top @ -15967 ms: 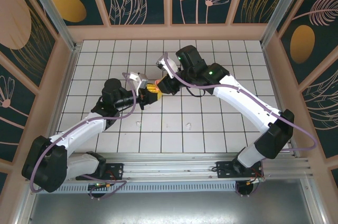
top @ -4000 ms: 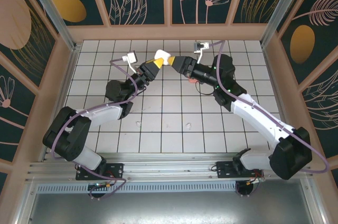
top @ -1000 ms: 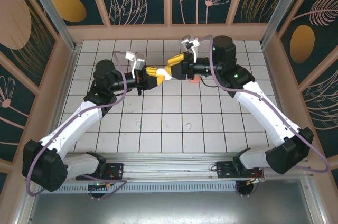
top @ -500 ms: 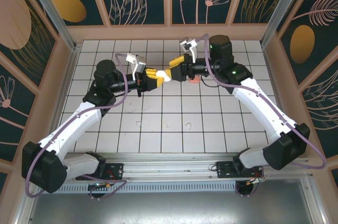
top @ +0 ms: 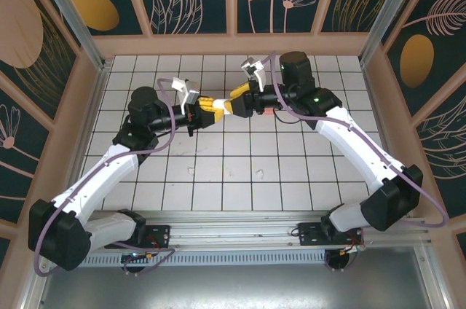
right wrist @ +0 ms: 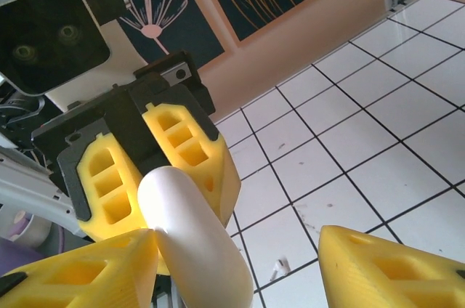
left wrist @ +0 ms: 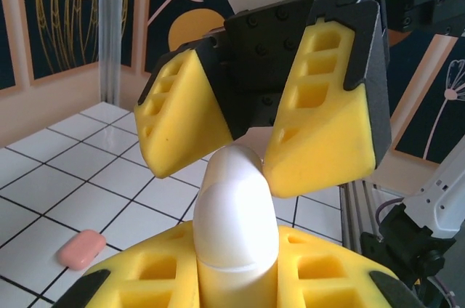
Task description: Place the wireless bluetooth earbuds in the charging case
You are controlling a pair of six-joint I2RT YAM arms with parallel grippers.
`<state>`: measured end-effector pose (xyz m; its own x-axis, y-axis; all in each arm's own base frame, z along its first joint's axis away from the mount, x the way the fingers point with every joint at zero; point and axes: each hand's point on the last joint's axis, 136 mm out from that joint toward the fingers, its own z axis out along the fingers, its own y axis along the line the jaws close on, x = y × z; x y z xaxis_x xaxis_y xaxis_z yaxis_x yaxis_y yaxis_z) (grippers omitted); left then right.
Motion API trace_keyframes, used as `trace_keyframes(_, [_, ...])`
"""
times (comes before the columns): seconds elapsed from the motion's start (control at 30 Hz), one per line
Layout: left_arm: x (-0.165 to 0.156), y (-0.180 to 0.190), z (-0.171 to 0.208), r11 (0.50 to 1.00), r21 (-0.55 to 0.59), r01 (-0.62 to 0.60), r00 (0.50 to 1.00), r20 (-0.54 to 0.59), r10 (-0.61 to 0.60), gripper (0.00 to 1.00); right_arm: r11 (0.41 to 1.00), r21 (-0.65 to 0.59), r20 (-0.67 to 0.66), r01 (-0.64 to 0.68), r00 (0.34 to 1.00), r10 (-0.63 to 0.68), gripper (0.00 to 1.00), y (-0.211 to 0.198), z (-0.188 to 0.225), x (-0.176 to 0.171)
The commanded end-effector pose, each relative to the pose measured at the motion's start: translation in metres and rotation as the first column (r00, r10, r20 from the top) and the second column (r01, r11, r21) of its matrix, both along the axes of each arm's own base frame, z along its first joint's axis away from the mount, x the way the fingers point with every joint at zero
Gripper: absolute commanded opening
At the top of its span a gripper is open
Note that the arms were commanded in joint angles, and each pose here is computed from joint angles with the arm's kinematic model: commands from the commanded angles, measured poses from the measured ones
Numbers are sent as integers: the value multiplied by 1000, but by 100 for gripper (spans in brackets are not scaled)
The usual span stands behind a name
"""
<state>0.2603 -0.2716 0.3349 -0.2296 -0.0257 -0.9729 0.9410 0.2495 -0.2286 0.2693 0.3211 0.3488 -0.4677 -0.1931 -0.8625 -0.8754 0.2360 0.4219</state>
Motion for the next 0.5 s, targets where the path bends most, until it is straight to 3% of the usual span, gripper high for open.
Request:
trace_keyframes(0.0, [-19,1,24,997,-58,58,994,99,-52,4,994,-35,-7,105,994,-105,59,-1,-14,27])
trace_keyframes(0.47, [-17,8,13,997,-76,-2,986,164,15,6,969,-89,-87,232,967,-240,59,-6,-25,50])
